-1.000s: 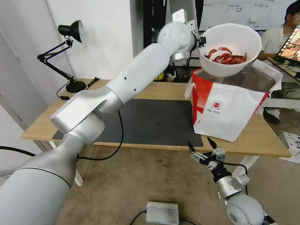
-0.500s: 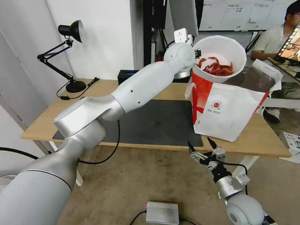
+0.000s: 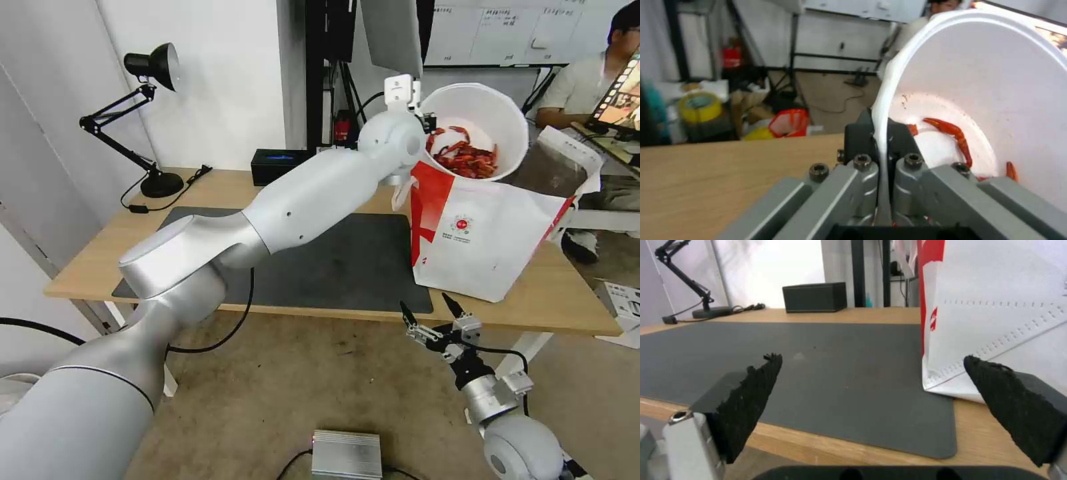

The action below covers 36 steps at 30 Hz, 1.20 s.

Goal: Pick up the trash from the table and place it into the takeout bag.

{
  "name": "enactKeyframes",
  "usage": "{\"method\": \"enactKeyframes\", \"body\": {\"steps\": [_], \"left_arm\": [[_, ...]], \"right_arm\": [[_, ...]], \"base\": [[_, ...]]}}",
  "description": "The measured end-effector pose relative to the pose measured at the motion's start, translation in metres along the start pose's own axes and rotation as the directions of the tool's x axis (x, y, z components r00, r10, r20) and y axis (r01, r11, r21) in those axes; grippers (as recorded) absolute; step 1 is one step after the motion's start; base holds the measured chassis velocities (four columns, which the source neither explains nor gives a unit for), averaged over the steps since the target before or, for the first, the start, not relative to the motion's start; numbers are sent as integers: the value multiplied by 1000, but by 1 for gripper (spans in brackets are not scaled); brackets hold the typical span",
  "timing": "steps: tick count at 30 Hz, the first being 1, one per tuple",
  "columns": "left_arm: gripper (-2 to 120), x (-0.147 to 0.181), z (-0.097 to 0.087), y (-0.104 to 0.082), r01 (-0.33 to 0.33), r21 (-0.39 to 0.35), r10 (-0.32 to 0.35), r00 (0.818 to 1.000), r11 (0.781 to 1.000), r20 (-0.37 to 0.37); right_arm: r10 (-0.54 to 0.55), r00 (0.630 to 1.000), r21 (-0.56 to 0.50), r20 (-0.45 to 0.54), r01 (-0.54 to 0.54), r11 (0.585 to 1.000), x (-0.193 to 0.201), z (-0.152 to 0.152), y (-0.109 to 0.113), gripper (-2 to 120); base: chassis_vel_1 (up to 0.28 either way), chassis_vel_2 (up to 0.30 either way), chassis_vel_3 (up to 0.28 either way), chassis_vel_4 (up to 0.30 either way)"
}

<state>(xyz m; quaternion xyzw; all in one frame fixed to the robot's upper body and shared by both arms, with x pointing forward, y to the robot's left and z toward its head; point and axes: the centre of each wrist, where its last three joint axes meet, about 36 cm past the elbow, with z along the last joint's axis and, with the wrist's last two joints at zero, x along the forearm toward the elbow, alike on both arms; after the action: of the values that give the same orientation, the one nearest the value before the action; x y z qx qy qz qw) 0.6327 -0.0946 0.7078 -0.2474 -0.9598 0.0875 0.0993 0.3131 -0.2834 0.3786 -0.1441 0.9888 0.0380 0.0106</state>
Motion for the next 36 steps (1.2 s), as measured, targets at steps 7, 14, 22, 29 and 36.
{"method": "enactKeyframes", "body": {"steps": [7, 14, 22, 29, 36], "left_arm": [[0, 5, 9, -6, -111, -109, 108, 994, 988, -33], [0, 10, -4, 1, -148, -216, 92, 963, 965, -252], [0, 10, -11, 6, -153, -234, 71, 943, 960, -326], [0, 10, -13, 8, -161, -227, 78, 938, 960, -337], [9, 9, -16, 8, -150, -229, 65, 938, 962, -341]], "right_arm": [[0, 1000, 0, 0, 0, 1000, 0, 0, 0, 100], [0, 1000, 0, 0, 0, 1000, 0, 0, 0, 100], [0, 1000, 0, 0, 0, 1000, 0, 0, 0, 100], [0, 1000, 0, 0, 0, 1000, 0, 0, 0, 100], [0, 1000, 0, 0, 0, 1000, 0, 0, 0, 100]], "base": [[0, 0, 0, 0], [0, 0, 0, 0], [0, 0, 0, 0], [0, 0, 0, 0], [0, 0, 0, 0]]}}
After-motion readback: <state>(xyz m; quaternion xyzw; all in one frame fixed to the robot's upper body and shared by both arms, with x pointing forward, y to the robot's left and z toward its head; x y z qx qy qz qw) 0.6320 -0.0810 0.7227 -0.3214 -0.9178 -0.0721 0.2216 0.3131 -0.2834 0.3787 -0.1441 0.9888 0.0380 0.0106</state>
